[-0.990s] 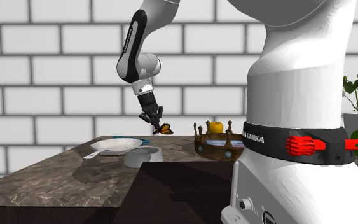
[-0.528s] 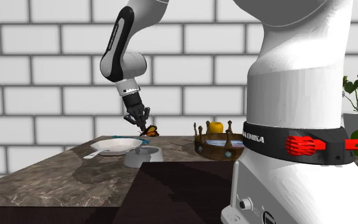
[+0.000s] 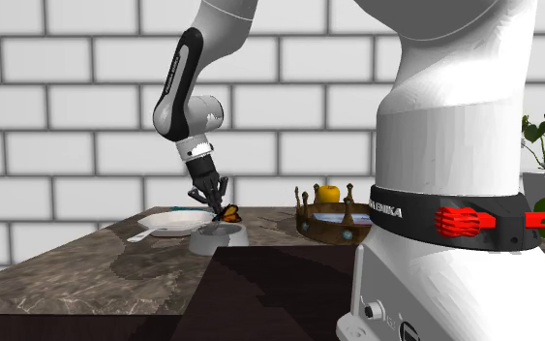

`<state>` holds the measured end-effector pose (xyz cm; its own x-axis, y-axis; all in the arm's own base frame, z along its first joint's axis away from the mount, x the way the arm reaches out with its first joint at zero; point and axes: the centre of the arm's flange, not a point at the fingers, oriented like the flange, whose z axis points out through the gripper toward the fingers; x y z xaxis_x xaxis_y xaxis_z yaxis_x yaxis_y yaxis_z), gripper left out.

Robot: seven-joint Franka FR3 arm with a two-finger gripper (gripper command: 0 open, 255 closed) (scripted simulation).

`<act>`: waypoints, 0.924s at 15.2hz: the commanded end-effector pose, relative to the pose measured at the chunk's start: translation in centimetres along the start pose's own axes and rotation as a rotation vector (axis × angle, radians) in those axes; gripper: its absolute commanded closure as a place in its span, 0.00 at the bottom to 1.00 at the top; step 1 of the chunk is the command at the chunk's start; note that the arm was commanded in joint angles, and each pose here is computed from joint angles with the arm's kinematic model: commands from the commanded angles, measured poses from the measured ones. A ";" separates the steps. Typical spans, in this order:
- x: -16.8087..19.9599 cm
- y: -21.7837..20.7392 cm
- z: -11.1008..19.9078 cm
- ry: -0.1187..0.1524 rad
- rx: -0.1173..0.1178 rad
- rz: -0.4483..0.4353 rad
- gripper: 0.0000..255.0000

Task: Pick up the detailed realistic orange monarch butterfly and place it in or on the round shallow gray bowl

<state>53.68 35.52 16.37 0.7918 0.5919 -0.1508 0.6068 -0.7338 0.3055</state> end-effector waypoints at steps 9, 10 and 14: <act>0.5 -0.8 2.6 0.000 0.000 0.000 1.00; 0.5 -0.8 2.6 0.000 0.000 0.000 1.00; 0.5 -0.8 2.6 0.001 0.000 0.000 0.00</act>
<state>53.79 35.57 13.68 0.7918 0.5922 -0.1494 0.6066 -0.7339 0.3056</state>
